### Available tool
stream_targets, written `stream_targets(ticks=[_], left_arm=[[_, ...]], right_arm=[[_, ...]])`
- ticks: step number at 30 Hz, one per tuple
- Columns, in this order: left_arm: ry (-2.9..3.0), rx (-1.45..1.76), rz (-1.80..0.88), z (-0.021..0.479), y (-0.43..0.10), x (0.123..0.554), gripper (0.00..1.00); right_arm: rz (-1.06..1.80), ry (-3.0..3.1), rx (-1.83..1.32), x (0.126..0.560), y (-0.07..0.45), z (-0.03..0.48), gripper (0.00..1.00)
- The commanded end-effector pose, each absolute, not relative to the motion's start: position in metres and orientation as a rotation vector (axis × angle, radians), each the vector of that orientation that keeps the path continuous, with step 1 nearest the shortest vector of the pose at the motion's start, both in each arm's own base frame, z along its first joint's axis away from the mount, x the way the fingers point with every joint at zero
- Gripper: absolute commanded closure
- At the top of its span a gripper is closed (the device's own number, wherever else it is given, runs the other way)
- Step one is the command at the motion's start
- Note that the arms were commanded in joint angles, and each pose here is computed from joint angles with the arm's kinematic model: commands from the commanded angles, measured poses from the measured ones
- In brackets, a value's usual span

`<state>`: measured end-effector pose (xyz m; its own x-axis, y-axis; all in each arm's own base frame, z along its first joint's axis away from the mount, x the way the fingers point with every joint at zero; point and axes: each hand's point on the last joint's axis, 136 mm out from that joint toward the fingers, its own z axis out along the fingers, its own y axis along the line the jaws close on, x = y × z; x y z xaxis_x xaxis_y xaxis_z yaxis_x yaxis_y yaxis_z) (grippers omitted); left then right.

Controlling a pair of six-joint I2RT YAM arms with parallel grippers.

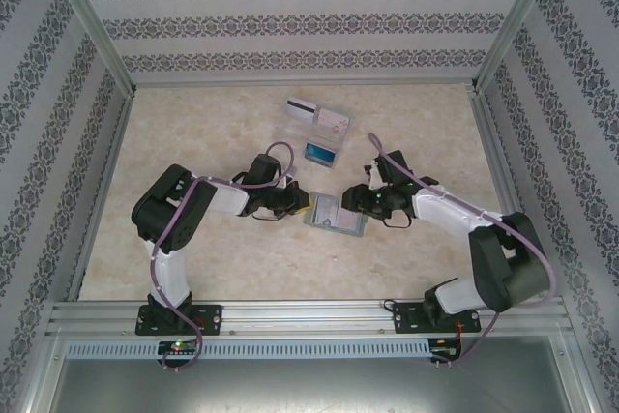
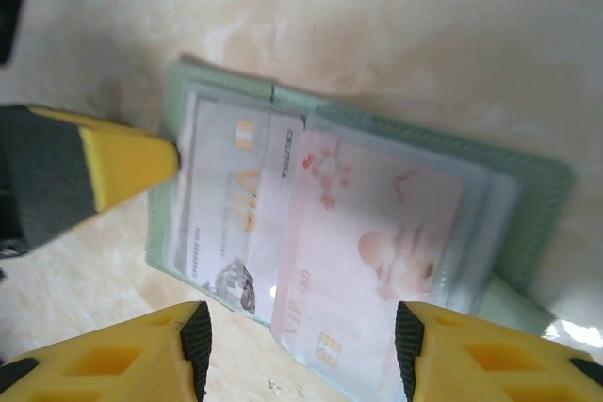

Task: Put the credit cards into the card holder

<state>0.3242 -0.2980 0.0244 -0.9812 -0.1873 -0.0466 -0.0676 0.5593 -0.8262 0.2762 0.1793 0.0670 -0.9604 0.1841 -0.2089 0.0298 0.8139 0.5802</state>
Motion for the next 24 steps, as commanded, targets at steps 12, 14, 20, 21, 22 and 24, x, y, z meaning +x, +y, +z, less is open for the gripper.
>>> stream_targets(ticks=[12, 14, 20, 21, 22, 24], left_arm=[[2.681, -0.200, -1.340, 0.022, -0.298, 0.320, 1.00], [2.680, -0.198, -1.341, 0.023, -0.298, 0.320, 1.00], [2.683, -0.195, -1.341, 0.022, -0.299, 0.319, 1.00], [2.683, -0.197, -1.342, 0.022, -0.299, 0.319, 1.00], [2.682, -0.196, -1.343, 0.022, -0.299, 0.319, 1.00], [2.683, -0.197, -1.341, 0.022, -0.299, 0.319, 1.00]], right_arm=[[1.058, 2.754, 0.226, 0.260, 0.183, 0.057, 0.44], [1.049, 2.758, 0.225, 0.260, 0.182, 0.056, 0.44], [1.058, 2.766, 0.218, 0.262, 0.185, 0.051, 0.44], [1.060, 2.766, 0.215, 0.262, 0.186, 0.051, 0.44], [1.053, 2.770, 0.214, 0.262, 0.186, 0.050, 0.44], [1.012, 2.786, 0.223, 0.261, 0.183, 0.046, 0.44]])
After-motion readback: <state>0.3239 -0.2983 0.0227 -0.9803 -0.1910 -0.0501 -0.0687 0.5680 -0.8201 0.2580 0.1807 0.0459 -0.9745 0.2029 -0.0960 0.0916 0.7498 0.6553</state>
